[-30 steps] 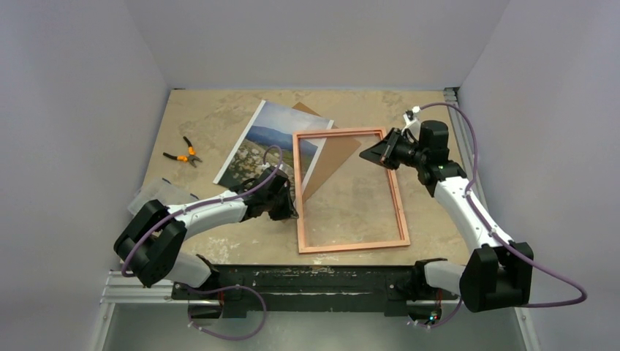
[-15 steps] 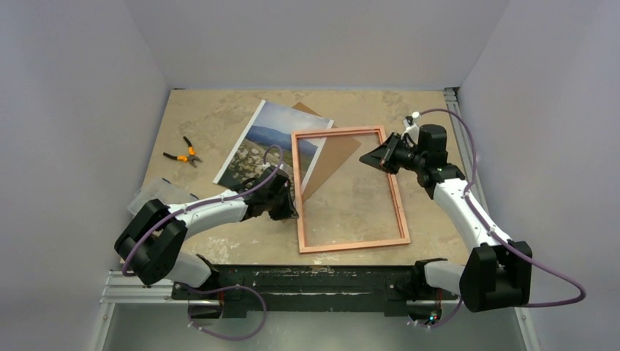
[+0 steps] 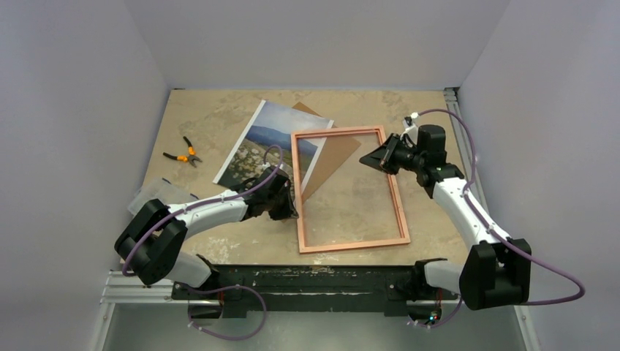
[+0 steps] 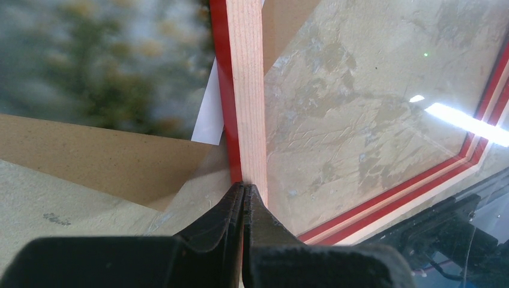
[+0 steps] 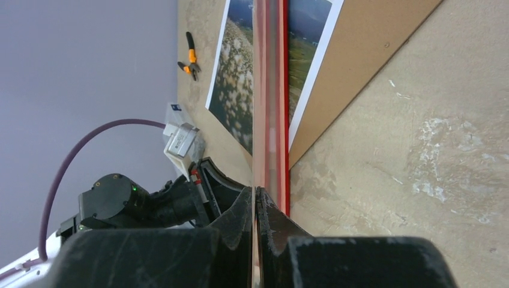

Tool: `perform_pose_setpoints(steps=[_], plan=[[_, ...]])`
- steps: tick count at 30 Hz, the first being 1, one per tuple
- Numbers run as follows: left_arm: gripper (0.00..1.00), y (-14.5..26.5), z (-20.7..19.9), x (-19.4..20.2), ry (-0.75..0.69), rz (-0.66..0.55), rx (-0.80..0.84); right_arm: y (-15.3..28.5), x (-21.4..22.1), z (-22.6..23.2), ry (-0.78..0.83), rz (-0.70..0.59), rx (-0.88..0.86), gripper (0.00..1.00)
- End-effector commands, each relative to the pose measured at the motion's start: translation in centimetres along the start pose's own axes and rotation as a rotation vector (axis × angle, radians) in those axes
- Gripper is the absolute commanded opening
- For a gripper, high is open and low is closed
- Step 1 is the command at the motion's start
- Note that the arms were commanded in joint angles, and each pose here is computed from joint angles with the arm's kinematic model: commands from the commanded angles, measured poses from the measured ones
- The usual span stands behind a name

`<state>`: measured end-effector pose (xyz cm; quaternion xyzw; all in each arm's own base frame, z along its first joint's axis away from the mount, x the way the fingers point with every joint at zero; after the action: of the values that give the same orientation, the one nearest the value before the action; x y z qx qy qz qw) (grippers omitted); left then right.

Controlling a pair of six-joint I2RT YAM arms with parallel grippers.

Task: Put the photo into the frame

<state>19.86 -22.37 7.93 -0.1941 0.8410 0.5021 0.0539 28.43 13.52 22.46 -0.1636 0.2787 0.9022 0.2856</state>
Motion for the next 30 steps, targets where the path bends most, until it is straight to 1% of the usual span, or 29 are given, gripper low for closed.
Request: perform_pose_setpoints(steps=[1,8,16,21,30], plan=[[0.00,-0.5,5.8,2.3,-0.045,0.068,-0.273,-0.4,1.3,-1.3,0.056,0.061,0.011,0.00],[0.00,-0.5,5.8,2.3,-0.048,0.071,-0.279,-0.8,1.1,-2.1,0.165,0.120,0.035,0.00],[0.00,-0.4,5.9,2.3,-0.052,0.071,-0.283,-1.3,1.2,-3.4,0.222,0.168,0.078,0.00],[0.00,-0.5,6.0,2.4,-0.055,0.074,-0.289,-2.0,1.3,-4.3,0.229,0.211,0.090,0.00],[0.00,-0.6,5.8,2.2,-0.062,0.076,-0.287,-3.2,2.0,-5.8,0.192,0.264,0.097,0.05]])
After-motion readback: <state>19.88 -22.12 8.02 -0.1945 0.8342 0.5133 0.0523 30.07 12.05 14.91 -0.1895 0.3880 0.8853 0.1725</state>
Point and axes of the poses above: each gripper's point midway between its finger pads, its own y axis back along the fingers, its own z axis along the line the jaws close on, x = y × z, the point moved 5 cm from there along y, back along the fingers, and after that the axes turned 5 degrees about y, right-handed, at the moved point
